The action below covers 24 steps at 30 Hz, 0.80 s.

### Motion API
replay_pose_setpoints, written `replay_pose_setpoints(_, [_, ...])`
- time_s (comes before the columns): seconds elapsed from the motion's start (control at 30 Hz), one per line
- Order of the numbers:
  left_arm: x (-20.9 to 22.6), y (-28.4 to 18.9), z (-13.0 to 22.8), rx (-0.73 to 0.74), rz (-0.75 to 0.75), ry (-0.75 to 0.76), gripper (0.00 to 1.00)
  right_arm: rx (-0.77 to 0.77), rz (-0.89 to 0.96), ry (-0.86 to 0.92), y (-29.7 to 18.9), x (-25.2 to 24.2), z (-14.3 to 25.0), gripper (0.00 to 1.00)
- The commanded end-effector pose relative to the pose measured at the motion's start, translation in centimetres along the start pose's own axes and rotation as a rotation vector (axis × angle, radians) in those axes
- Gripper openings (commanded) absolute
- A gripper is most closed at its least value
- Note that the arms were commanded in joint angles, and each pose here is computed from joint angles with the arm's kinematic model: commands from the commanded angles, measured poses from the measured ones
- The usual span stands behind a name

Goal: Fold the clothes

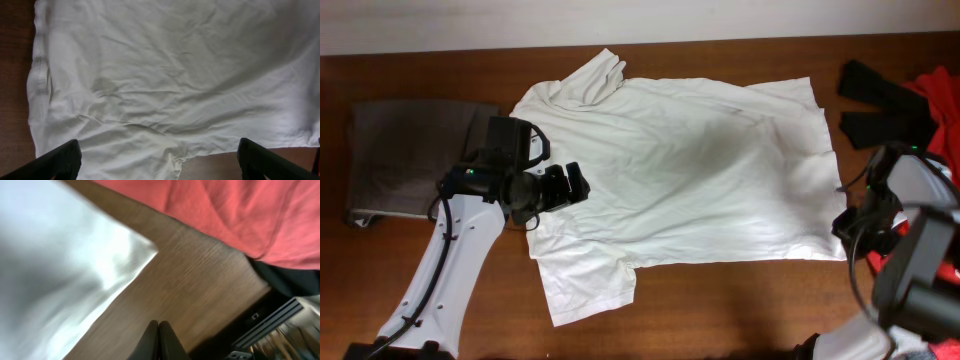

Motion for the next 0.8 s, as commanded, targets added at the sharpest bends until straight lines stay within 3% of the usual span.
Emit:
replay_pose_setpoints(0.0, [0.1,0.0,-0.1,-0.003,-0.006,0.005,0.99,-0.132,-0.181,-0.080,-5.6,0.8,0.4,0.04])
replay_pose_setpoints(0.07, [0.1,0.0,-0.1,-0.003,-0.006,0.005,0.99,-0.189,-0.246,-0.091,-8.0,0.6,0.6,0.10])
replay_pose_setpoints(0.27, [0.1,0.0,-0.1,-0.003,-0.006,0.005,0.99,-0.312,-0.327,-0.074,-11.9,-0.3,0.8,0.62])
replay_pose_setpoints(0.3, [0.1,0.0,-0.1,-0.004,-0.006,0.005,0.99,-0.319,-0.331,-0.073,-12.0,-0.4,0.8,0.75])
replay_pose_setpoints(0.4, [0.1,0.0,-0.1,-0.004,-0.006,0.005,0.99,-0.319,-0.336,-0.073,-12.1,-0.4,0.9,0.99])
replay_pose_setpoints(0.77, [-0.2,0.0,-1.4,-0.067,0.006,0.026,0.99,-0.319,-0.335,-0.073,-12.1,-0.4,0.9,0.99])
Point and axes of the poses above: each gripper's point midway between its finger pads, its own y axis out along the fingers, its own x axis along the line the jaws close on, z = x × y, the point moved 4 cm from there along -y, back along the fingers, and after that the axes turned 8 degrees about y, right-handed, at the moved point
